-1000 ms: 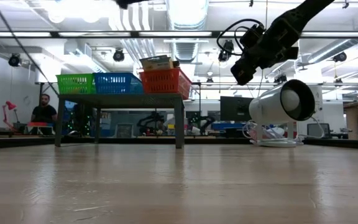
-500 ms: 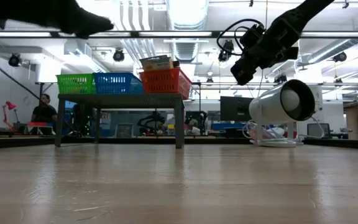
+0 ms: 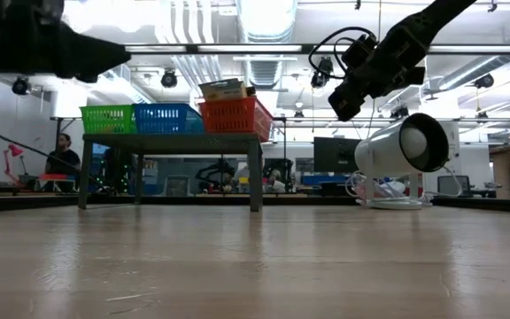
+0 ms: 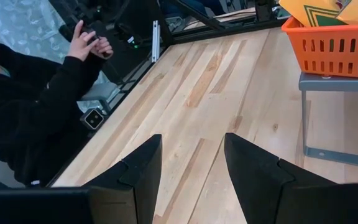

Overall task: Pick & Place Office Desk Supplies
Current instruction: Return to Home Position

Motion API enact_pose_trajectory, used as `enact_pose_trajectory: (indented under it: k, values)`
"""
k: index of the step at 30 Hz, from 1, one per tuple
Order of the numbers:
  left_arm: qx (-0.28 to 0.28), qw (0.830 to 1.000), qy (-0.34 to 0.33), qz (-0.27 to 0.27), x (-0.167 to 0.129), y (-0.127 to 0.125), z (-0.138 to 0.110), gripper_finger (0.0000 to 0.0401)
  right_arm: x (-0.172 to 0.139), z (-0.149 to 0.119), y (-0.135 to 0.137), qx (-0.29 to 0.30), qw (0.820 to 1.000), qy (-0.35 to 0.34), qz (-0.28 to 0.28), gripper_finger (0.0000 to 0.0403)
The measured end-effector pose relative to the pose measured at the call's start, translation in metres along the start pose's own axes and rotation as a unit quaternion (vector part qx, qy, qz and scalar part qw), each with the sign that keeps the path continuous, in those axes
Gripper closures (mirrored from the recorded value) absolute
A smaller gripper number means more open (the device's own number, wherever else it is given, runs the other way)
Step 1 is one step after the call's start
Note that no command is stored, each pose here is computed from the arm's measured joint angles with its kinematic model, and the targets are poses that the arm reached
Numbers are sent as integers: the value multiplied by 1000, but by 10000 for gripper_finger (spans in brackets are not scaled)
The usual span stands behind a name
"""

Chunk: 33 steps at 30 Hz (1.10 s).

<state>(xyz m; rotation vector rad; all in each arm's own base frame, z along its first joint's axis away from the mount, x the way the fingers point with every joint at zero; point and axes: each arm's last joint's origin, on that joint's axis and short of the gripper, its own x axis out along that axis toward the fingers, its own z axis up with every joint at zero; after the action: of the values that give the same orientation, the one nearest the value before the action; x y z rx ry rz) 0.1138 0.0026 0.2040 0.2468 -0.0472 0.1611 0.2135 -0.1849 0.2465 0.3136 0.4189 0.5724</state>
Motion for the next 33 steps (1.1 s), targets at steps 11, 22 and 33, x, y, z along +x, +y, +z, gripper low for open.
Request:
enact_pose_trajectory:
  k: [11, 22, 33]
  values:
    - [-5, 998, -57, 15, -18, -2, -20, 233, 0, 0, 0, -1, 1000, 0, 0, 232]
    - [-29, 995, 25, 89, -20, 1, -32, 233, 0, 0, 0, -1, 1000, 0, 0, 232]
    - [-56, 993, 35, 98, -19, 1, -33, 233, 0, 0, 0, -1, 1000, 0, 0, 232]
